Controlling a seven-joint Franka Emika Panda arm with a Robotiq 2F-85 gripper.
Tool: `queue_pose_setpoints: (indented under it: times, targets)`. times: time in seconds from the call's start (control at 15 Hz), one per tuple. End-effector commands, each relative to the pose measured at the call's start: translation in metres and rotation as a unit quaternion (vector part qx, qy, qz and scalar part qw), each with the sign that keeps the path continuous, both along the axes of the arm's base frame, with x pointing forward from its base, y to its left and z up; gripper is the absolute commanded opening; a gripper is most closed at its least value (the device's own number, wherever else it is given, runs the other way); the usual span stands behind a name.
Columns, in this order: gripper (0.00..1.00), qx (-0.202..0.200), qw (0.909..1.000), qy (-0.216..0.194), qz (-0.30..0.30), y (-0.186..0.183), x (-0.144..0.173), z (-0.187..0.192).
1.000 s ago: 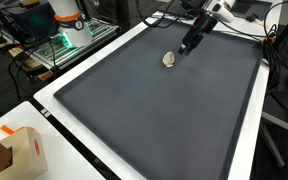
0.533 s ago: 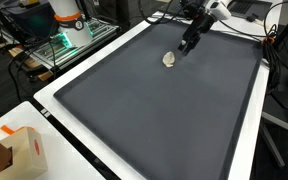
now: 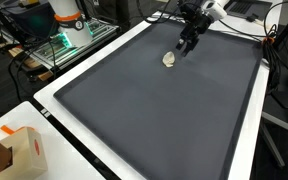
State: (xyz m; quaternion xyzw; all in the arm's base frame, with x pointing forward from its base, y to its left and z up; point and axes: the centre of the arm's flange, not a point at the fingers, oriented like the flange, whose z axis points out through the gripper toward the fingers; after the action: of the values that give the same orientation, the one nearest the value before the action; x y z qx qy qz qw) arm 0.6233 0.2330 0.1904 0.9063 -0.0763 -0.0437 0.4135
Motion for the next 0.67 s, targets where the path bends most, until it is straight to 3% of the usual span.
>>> queue_pose_setpoints:
  times: [0.0, 0.6]
  targets:
    - [1.0, -0.007, 0.9999, -0.016, -0.001, -0.001, -0.018, 0.0]
    - [1.0, 0.007, 0.9987, -0.047, -0.017, -0.004, -0.035, 0.011]
